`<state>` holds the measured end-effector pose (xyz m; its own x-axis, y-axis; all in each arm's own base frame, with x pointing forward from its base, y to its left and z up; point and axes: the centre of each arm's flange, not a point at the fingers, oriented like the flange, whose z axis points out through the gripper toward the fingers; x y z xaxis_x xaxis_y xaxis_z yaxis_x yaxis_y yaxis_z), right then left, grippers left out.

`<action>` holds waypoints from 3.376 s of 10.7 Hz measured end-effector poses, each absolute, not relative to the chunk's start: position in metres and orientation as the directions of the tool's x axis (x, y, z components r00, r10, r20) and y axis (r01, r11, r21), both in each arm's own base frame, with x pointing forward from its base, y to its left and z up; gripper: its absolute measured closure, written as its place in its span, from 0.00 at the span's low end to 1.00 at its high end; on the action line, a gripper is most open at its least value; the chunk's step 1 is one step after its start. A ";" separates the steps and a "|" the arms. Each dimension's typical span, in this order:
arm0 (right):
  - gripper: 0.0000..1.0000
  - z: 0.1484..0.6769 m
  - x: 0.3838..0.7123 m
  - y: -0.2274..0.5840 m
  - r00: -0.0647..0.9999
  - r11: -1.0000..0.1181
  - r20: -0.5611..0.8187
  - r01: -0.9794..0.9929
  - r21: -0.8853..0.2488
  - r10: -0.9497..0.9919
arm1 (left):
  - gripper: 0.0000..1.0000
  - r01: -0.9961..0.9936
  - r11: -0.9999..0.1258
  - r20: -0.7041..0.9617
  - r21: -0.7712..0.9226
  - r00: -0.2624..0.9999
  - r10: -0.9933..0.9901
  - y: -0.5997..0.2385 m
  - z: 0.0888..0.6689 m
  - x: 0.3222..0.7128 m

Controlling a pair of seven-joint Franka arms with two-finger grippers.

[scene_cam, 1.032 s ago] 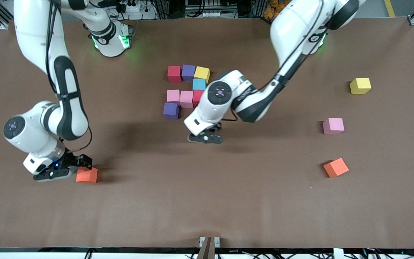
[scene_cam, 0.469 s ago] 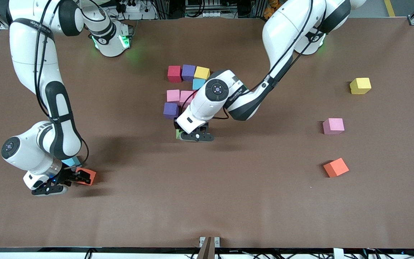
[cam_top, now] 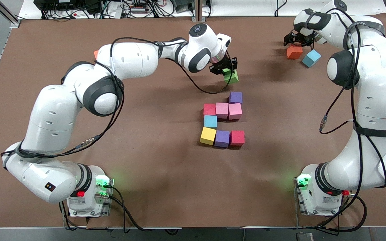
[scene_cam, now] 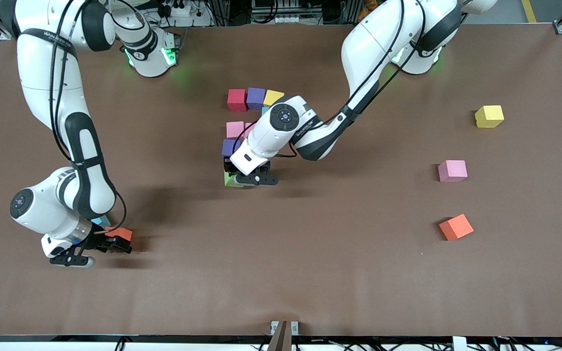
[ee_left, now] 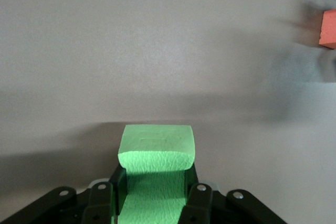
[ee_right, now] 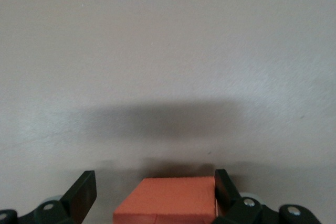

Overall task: Form number 2 with 11 blocks
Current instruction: 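Grasp the orange cube with the right gripper while the left gripper carries green, then set the green cube below purple with the left gripper while right lifts orange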

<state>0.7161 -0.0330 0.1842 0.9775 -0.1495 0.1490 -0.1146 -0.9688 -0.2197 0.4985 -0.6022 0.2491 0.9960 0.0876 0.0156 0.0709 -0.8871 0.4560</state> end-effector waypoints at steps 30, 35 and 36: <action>0.44 0.231 0.725 -0.003 0.998 -0.971 0.053 -0.004 -0.239 -0.017 | 0.00 0.056 -0.909 -0.003 0.413 0.998 0.060 -0.630 0.259 0.465; 0.44 0.259 0.731 0.107 0.980 -0.961 0.099 0.190 -0.201 0.173 | 0.00 0.222 -0.926 -0.034 0.307 0.974 0.222 -0.533 0.367 0.534; 0.44 0.263 0.728 0.133 0.972 -0.953 0.105 0.228 -0.199 0.211 | 0.00 0.241 -0.929 -0.028 0.280 0.970 0.243 -0.501 0.377 0.547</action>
<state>0.7278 0.1332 0.2630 0.9719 0.2107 0.1049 0.2281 -0.9530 -0.1994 0.5468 -0.5006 0.3775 0.9697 0.2428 -0.0280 0.2407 -0.9292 0.2805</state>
